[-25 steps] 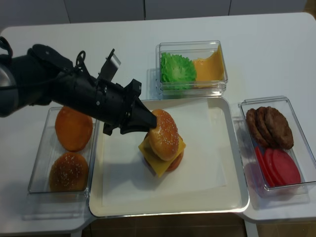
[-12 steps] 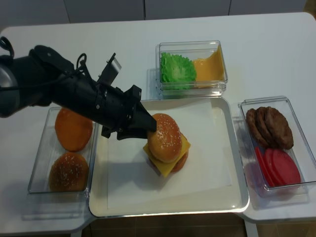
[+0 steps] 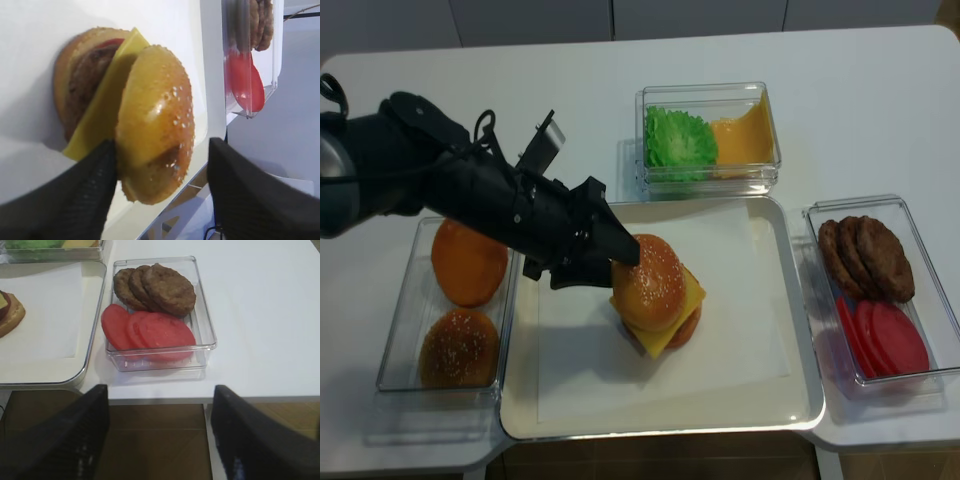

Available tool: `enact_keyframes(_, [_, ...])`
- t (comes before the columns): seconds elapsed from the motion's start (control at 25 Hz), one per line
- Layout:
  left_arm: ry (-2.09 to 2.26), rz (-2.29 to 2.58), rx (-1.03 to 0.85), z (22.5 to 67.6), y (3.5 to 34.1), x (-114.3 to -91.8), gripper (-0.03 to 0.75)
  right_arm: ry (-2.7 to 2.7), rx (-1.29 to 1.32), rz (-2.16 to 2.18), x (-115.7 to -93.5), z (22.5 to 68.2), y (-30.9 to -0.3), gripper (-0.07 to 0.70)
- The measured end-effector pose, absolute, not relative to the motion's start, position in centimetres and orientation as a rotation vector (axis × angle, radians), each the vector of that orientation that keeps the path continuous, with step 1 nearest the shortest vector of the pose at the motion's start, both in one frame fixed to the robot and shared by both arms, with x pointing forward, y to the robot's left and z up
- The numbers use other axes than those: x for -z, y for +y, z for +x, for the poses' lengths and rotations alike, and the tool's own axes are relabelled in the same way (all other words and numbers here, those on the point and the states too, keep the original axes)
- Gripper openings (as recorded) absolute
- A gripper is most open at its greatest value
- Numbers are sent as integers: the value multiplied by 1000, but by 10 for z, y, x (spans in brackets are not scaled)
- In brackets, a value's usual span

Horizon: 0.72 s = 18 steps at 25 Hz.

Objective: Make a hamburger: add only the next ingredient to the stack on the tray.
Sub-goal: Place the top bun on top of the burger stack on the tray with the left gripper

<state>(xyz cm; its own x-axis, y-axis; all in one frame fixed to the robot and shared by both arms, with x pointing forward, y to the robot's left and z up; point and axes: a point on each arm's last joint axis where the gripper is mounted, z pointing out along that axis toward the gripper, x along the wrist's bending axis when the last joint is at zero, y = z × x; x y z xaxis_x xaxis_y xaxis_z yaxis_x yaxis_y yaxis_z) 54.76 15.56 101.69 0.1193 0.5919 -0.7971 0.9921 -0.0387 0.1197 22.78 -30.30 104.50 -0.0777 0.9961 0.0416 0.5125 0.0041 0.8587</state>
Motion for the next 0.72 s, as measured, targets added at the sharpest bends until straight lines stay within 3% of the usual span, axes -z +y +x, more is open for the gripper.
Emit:
enact_keyframes(0.24, [1568,1690,696,551,156,-1016,554,1657,-985,1569,-1045,228,-303,499])
enact_keyframes(0.72, [1565,1693,656,552,149,-1016,571,1657,-985,1569,-1045,228,-303,498])
